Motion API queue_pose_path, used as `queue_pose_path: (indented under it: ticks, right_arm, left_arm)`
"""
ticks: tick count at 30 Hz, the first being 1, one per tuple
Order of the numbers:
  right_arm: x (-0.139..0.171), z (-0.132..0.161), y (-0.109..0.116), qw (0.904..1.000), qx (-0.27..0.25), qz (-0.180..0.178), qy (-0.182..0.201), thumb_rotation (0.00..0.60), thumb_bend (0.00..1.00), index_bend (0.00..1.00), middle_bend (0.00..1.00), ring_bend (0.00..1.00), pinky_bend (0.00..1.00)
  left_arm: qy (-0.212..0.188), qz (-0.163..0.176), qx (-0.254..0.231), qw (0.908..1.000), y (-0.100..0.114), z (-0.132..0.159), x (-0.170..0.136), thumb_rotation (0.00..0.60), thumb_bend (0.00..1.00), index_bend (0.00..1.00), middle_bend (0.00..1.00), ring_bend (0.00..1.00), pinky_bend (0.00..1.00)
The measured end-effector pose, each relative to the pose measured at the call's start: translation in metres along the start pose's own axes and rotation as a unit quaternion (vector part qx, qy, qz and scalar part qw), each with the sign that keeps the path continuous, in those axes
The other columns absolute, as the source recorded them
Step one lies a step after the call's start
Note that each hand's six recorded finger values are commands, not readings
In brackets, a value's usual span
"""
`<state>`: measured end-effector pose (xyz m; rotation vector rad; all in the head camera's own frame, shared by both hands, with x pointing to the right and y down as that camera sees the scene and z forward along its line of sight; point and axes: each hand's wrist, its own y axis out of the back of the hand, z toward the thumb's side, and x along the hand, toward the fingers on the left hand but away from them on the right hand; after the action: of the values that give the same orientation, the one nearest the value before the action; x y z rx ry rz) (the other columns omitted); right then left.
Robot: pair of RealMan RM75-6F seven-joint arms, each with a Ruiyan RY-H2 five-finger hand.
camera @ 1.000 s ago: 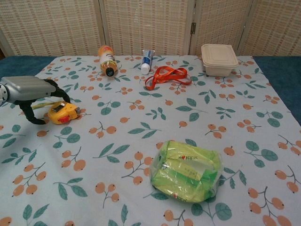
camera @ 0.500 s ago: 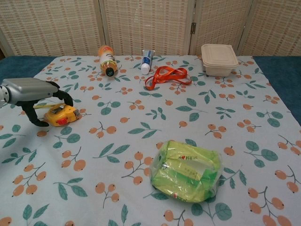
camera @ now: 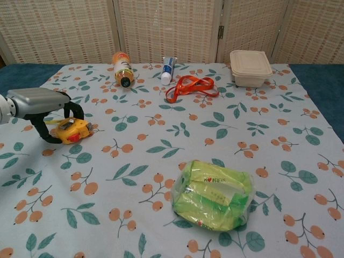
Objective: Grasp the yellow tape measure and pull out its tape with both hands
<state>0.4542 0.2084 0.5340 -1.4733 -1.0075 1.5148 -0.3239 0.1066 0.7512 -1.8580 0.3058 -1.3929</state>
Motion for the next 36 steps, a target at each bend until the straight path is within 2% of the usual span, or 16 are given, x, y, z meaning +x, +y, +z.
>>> queue_pose_path:
  ticks: [7,12,16,19,23,29,36]
  right_arm:
    - [-0.008,0.020,0.003,0.9993,-0.020,0.000,0.032,0.600,0.42,0.00,0.05,0.10,0.00]
    - [-0.021,0.059,0.006,0.9933,-0.067,0.014,0.093,0.600,0.42,0.07,0.06,0.08,0.00]
    - [-0.033,0.097,0.009,0.9841,-0.098,0.029,0.145,0.600,0.42,0.16,0.06,0.05,0.00]
    - [-0.043,0.130,0.012,0.9746,-0.122,0.040,0.184,0.600,0.42,0.27,0.03,0.02,0.00]
    - [-0.053,0.170,0.010,0.9599,-0.156,0.066,0.223,0.600,0.42,0.35,0.00,0.00,0.00]
    - [-0.065,0.216,-0.001,0.9436,-0.196,0.105,0.245,0.600,0.42,0.38,0.00,0.00,0.00]
    - [-0.076,0.249,-0.012,0.9341,-0.225,0.134,0.243,0.600,0.42,0.38,0.00,0.00,0.00]
  left_arm:
    - [-0.002,0.045,-0.059,0.9973,0.014,0.006,-0.004,0.600,0.32,0.57,0.53,0.45,0.16]
    - [-0.021,0.078,-0.099,0.9918,0.032,0.028,-0.011,0.600,0.32,0.57,0.54,0.45,0.16]
    - [-0.041,0.095,-0.117,0.9877,0.047,0.054,-0.019,0.600,0.32,0.58,0.54,0.45,0.16]
    - [-0.059,0.106,-0.125,0.9847,0.061,0.078,-0.026,0.600,0.32,0.58,0.55,0.45,0.16]
    - [-0.076,0.125,-0.128,0.9810,0.080,0.108,-0.035,0.600,0.32,0.59,0.55,0.46,0.16]
    - [-0.086,0.150,-0.130,0.9764,0.103,0.141,-0.040,0.600,0.32,0.59,0.56,0.46,0.15]
    - [-0.090,0.160,-0.132,0.9742,0.111,0.171,-0.037,0.600,0.33,0.59,0.58,0.47,0.14]
